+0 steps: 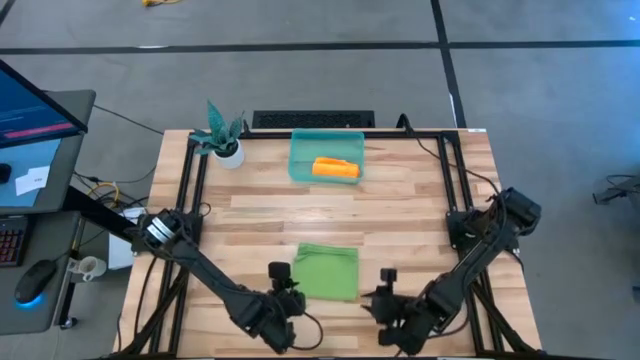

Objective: Roll microfiber towels into tight, uniform cylinder then place into a basket
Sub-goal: Roll the green microfiber cloth

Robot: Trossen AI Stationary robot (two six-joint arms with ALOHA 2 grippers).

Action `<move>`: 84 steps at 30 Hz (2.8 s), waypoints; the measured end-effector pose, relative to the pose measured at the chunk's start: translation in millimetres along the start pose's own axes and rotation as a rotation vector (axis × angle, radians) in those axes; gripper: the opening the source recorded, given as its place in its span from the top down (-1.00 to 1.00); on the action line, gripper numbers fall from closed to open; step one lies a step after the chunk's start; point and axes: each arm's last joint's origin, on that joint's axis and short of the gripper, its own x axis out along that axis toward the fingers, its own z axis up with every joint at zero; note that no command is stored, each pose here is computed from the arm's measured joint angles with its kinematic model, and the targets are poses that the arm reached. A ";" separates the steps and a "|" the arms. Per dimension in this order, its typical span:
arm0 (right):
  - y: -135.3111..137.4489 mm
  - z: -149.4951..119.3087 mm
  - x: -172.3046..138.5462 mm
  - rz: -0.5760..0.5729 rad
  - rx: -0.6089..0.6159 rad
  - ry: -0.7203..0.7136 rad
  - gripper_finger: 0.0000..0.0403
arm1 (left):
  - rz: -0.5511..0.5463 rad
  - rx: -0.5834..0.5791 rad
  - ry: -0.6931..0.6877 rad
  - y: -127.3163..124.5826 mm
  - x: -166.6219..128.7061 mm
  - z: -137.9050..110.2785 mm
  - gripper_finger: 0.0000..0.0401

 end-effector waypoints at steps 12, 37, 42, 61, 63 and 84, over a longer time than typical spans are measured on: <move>17.5 1.5 23.3 0.053 -0.146 -0.075 0.34 | -0.005 0.076 -0.009 -15.0 -43.4 -3.8 0.32; 5.1 80.1 -12.5 0.115 -0.105 0.018 0.40 | -0.224 0.071 0.084 -7.8 -25.1 -73.6 0.32; -4.5 88.6 -20.4 0.039 -0.143 0.053 0.40 | -0.267 0.007 -0.092 20.4 -38.1 -68.9 0.32; 1.1 45.1 5.3 -0.002 -0.092 0.092 0.39 | -0.326 -0.150 -0.311 34.4 -2.0 -63.3 0.32; 2.3 41.8 8.6 0.006 -0.098 0.080 0.39 | -0.337 -0.145 -0.295 32.6 2.7 -64.4 0.32; 4.9 34.3 38.6 0.068 -0.034 0.070 0.39 | -0.369 -0.183 -0.317 27.2 14.7 -59.3 -0.06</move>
